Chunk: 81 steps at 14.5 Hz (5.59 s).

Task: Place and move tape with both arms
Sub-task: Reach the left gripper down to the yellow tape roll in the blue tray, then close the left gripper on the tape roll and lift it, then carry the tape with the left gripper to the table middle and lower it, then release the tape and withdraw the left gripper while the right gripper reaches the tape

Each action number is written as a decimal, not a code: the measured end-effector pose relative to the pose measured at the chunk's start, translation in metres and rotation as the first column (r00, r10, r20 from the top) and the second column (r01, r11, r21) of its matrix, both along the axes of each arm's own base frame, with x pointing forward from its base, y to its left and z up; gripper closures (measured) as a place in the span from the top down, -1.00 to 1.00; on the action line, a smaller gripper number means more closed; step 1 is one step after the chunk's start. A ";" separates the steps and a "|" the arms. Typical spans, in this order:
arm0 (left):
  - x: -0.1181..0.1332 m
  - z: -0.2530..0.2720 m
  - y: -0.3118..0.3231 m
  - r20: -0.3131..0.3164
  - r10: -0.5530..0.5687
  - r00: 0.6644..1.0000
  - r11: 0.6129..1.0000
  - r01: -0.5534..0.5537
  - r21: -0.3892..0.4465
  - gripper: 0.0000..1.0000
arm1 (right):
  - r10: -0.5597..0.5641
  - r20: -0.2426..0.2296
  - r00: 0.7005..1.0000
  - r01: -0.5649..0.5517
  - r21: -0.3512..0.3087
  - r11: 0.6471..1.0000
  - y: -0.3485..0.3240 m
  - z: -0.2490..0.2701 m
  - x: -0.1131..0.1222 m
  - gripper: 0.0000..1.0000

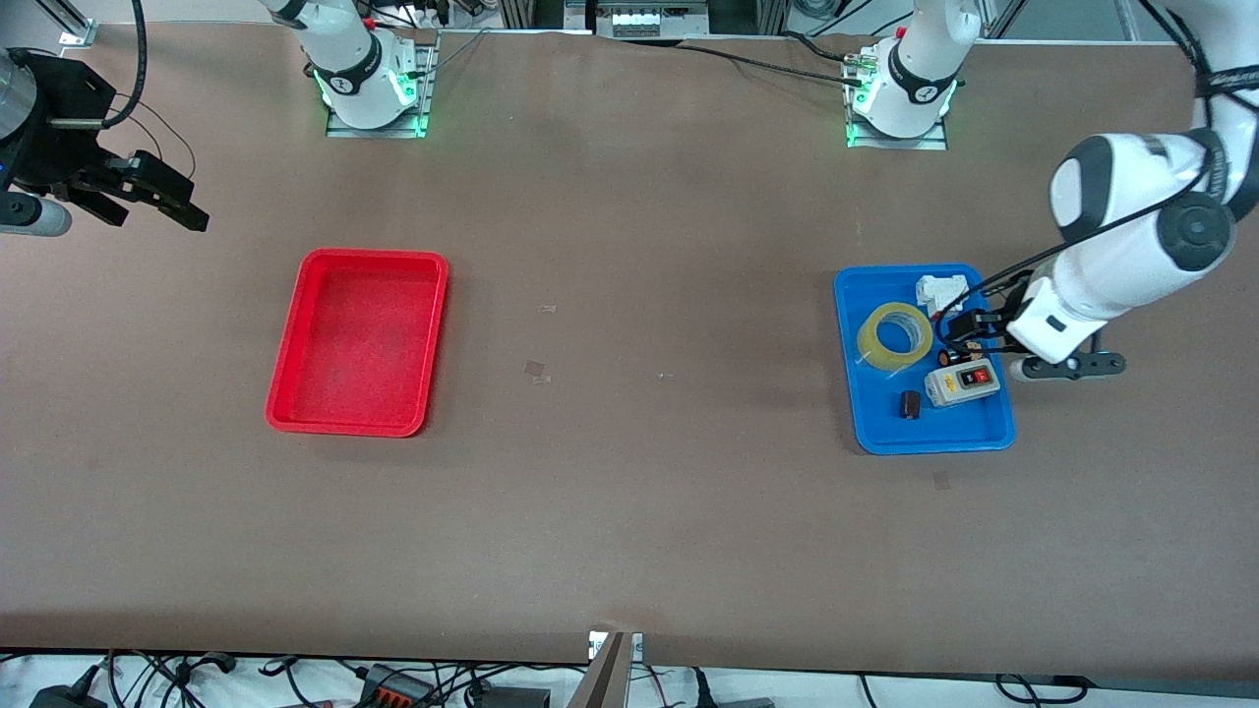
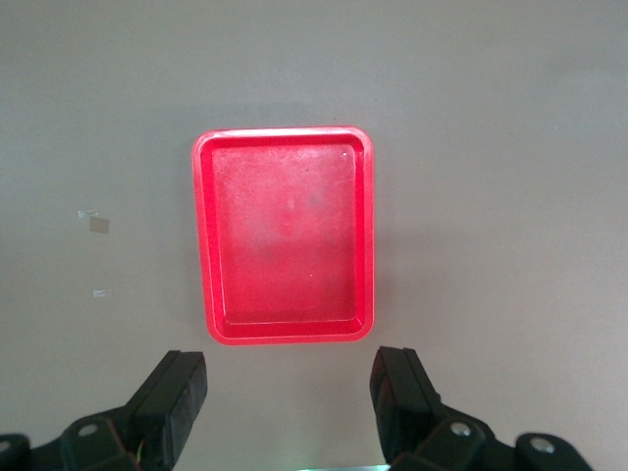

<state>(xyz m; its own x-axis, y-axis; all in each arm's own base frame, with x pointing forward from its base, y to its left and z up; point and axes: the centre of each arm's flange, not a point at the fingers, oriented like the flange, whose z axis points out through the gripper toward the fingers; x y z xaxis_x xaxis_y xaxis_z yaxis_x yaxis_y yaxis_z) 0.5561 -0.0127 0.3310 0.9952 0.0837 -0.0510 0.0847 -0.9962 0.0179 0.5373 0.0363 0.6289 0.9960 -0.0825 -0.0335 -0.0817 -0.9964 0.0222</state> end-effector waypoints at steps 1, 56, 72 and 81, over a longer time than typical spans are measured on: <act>-0.009 -0.019 0.000 0.001 0.001 1.000 1.000 -0.001 0.001 1.00 | 0.000 0.000 1.000 0.000 0.000 1.000 0.000 0.000 0.000 0.97; -0.080 -0.123 -0.491 -0.076 0.116 0.990 0.993 -0.118 -0.020 -0.52 | -0.007 -0.017 1.000 0.007 0.000 1.000 -0.004 -0.008 0.004 0.97; 0.025 0.038 -0.346 0.005 0.282 0.959 0.955 -0.281 0.091 0.98 | 0.034 -0.006 0.999 -0.034 0.008 0.999 0.114 -0.063 0.023 0.96; 0.053 0.142 -0.189 -0.036 0.313 0.949 0.933 -0.300 0.199 1.00 | 0.031 -0.018 0.999 -0.031 0.016 0.999 0.263 -0.169 0.020 0.96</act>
